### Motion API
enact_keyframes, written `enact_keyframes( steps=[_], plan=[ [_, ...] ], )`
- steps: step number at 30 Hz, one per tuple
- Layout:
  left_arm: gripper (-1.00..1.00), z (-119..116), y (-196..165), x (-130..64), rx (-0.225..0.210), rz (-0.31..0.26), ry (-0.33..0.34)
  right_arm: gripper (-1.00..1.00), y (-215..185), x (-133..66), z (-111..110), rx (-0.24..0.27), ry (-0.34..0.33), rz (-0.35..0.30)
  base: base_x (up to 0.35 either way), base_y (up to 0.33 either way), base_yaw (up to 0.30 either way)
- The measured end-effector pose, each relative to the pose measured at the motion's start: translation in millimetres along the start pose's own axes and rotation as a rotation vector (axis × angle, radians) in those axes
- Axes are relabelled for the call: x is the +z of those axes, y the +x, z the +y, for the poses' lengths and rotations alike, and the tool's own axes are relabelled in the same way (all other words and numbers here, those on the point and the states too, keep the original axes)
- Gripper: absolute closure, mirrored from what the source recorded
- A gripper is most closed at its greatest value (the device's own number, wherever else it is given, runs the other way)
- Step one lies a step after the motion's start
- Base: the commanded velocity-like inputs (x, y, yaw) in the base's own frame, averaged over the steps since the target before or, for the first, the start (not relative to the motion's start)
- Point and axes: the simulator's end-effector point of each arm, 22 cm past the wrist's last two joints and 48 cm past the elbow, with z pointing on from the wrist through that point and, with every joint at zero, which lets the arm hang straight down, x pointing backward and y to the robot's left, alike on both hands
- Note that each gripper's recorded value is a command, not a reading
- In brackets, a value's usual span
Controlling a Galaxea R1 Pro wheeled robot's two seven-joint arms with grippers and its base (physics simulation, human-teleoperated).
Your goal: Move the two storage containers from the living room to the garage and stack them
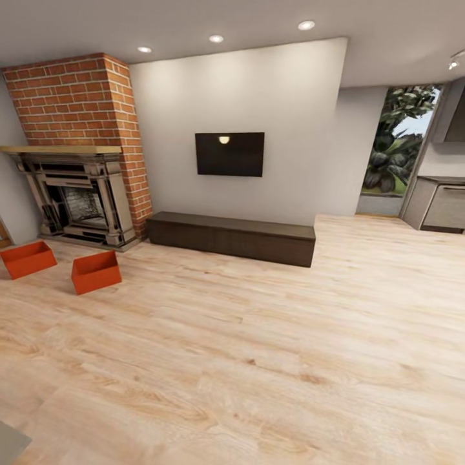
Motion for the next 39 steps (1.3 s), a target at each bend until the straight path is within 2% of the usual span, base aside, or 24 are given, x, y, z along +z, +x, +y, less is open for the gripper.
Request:
enact_keyframes(
  steps=[10,39],
  plan=[
    [-1.00,0.0,0.1,0.0,0.000,0.000,0.000,-1.00,0.0,0.0,0.0,0.000,0.000,0.000,0.322,0.000,0.035],
    [-1.00,0.1,0.0,0.0,-0.001,0.000,0.000,-1.00,0.0,0.0,-0.2,0.000,0.001,0.000,0.322,0.000,0.263]
  ],
)
